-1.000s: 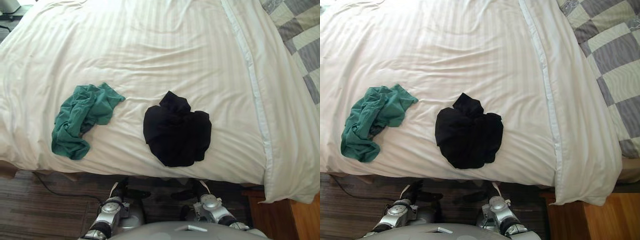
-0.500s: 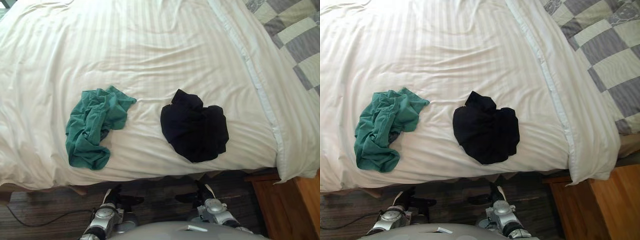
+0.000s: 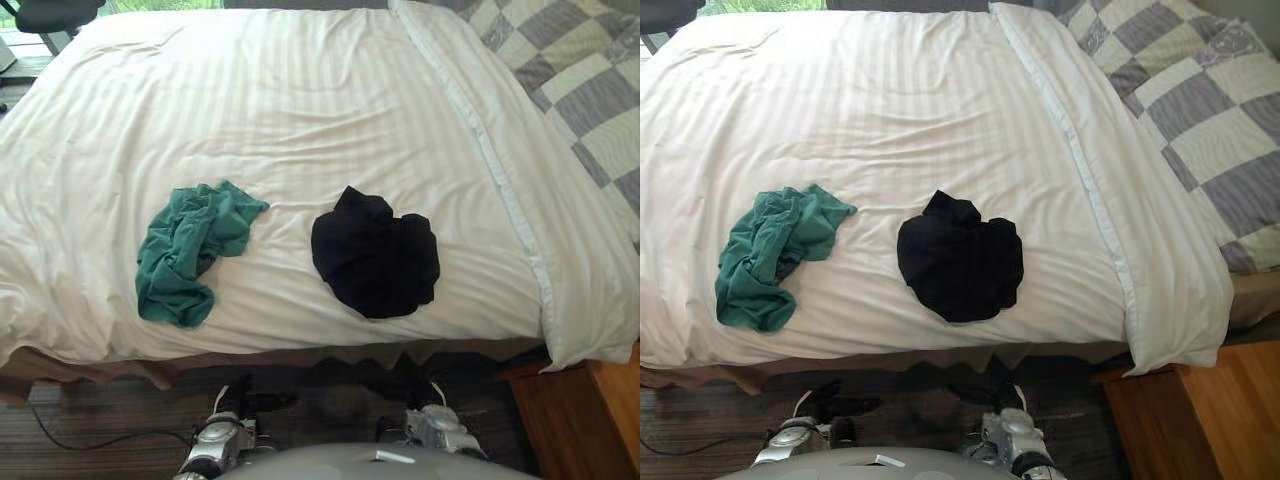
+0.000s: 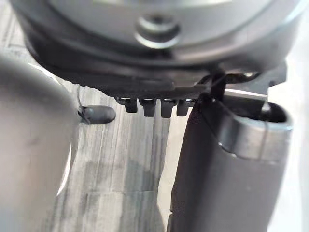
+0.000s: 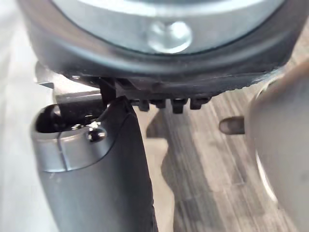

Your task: Tidy up the quilt and then pick up the clothes from the bed and put them into the laundry hamper

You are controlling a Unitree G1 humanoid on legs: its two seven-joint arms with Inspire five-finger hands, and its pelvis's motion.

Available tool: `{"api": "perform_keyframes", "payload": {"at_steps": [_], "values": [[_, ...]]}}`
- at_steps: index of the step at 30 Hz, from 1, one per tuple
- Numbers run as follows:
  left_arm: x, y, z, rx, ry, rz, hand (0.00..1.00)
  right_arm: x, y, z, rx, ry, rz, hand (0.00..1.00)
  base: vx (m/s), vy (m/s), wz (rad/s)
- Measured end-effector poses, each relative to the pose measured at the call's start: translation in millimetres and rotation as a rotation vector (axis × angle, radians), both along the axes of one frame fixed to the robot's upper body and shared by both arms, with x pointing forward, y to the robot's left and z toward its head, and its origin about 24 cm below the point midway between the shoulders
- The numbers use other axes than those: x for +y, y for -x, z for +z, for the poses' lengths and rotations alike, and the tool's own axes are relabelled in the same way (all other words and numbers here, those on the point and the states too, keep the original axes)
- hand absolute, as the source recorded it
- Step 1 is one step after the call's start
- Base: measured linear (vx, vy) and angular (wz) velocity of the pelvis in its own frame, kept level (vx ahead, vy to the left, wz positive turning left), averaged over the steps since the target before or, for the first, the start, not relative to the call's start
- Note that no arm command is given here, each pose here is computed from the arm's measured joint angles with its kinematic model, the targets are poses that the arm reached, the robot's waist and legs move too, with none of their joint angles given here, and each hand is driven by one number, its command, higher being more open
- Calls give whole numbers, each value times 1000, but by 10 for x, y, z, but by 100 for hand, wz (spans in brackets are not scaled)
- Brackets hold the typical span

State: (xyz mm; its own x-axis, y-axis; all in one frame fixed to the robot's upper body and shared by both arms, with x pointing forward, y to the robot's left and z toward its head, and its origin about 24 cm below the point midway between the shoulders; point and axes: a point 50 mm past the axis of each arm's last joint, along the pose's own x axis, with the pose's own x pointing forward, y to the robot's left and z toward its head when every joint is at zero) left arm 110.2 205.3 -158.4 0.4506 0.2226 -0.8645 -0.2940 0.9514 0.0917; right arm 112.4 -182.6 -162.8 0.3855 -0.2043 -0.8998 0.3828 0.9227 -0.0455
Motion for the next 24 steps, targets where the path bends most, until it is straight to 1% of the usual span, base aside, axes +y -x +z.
{"api": "perform_keyframes", "payload": {"at_steps": [1,2,3,4,6,7,9,10,12,14,16,17,19,20,21,22,23,24], "values": [[47,27,-3,2,5,55,100,-31,77,-19,15,-14,-65,100,34,27,16],[136,122,-19,23,11,157,100,-88,250,-59,55,-35,-183,100,61,25,23],[220,252,-38,41,34,310,100,-144,460,-96,94,-61,-331,100,73,25,23],[263,324,-46,45,45,390,100,-172,568,-109,113,-68,-401,100,83,20,21],[447,647,-53,50,64,712,100,-272,932,-132,161,-87,-698,100,70,4,15],[491,736,-50,47,65,790,100,-303,993,-129,159,-89,-776,100,42,-10,13],[650,1114,-19,34,51,1098,100,-459,1232,-99,141,-74,-1051,100,19,-8,14],[689,1195,-5,27,45,1163,100,-507,1282,-87,135,-65,-1107,100,8,-2,12],[880,1480,83,-18,2,1365,100,-726,1416,-22,91,-22,-1306,100,-9,-2,13],[1015,1561,149,-51,-32,1421,100,-873,1449,28,75,23,-1360,100,-25,-8,18],[1221,1532,252,-121,-76,1439,100,-1126,1328,123,19,88,-1378,100,-34,-7,9],[1271,1504,281,-142,-90,1433,100,-1195,1272,155,-6,106,-1373,100,-35,-6,1],[1521,1277,438,-239,-149,1376,100,-1473,1028,332,-118,201,-1320,100,-43,-7,5],[1613,1231,500,-274,-163,1375,100,-1545,979,389,-154,226,-1317,100,-25,-12,7],[1842,1033,675,-385,-183,1365,100,-1683,793,515,-236,261,-1297,100,0,-14,5],[2107,833,938,-501,-237,1295,100,-1816,612,658,-321,307,-1255,100,5,-12,4],[2238,708,1098,-550,-276,1243,100,-1883,543,737,-357,335,-1234,100,5,-11,3],[2462,464,1452,-636,-387,1118,100,-2006,366,908,-430,388,-1176,100,0,0,0]]}}
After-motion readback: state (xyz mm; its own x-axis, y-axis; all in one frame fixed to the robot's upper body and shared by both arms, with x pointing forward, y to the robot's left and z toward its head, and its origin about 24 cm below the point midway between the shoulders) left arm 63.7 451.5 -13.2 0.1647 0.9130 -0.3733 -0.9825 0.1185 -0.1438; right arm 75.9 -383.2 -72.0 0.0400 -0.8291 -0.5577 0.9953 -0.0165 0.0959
